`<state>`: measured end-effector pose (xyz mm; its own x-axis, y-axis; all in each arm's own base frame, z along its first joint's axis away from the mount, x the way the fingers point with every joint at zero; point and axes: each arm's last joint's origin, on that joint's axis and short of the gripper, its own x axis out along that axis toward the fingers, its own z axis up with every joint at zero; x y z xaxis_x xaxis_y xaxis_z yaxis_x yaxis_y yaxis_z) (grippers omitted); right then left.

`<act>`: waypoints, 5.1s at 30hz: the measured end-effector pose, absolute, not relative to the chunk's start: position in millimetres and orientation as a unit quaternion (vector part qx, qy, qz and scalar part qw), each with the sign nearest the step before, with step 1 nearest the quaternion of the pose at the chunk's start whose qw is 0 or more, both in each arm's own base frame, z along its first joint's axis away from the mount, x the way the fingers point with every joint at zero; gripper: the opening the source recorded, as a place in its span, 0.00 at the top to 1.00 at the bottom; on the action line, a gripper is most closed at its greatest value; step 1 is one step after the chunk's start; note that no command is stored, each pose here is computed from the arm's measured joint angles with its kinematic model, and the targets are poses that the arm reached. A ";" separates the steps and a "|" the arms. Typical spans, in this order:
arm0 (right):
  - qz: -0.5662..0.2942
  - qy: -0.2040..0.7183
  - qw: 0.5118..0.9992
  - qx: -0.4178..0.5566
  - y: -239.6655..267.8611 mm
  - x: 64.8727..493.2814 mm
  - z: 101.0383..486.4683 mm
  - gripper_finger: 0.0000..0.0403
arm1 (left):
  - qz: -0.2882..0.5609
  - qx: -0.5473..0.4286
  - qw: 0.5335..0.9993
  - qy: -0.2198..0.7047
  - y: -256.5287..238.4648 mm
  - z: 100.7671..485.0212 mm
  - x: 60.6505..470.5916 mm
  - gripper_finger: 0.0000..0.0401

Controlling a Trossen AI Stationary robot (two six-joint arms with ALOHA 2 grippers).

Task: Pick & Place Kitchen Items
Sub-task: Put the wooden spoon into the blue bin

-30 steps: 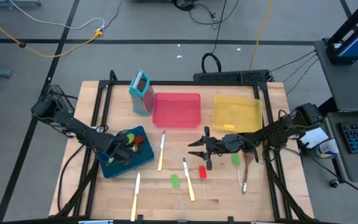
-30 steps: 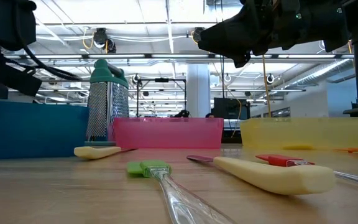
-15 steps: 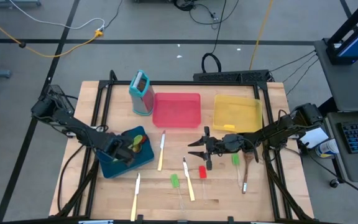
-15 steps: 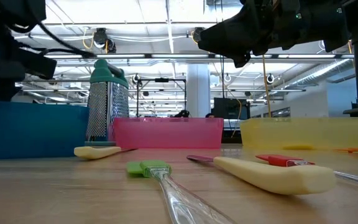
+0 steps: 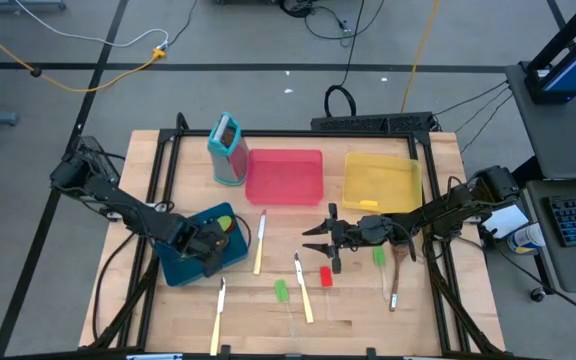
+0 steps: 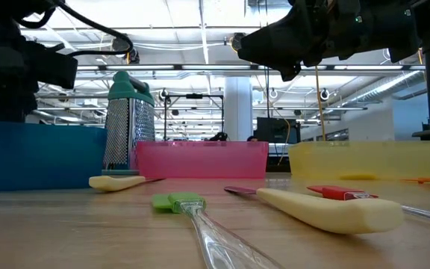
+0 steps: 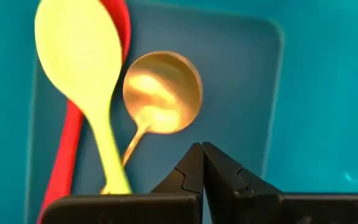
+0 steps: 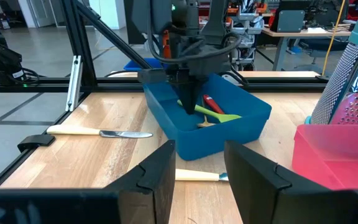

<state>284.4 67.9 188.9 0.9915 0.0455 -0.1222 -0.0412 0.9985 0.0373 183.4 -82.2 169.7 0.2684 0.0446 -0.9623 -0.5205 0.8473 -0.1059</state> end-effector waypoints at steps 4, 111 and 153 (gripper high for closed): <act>0.022 0.063 0.998 0.014 67.9 284.4 188.5 0.68 | 0.183 -0.214 0.788 0.547 -83.5 171.5 188.8 0.97; -0.450 0.481 0.526 0.539 102.6 108.2 128.1 0.77 | 0.250 -0.100 0.954 0.131 -5.4 239.0 258.0 0.92; -0.459 0.401 0.655 0.447 78.3 97.1 109.2 0.92 | 0.250 -0.105 0.954 0.129 -5.4 239.0 258.0 0.92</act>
<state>97.1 78.3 109.2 0.2560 -0.2426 -0.9357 0.9598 0.1792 0.2161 258.0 -5.4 239.0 0.8416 0.4500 -0.2986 -0.5042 0.8528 -0.1361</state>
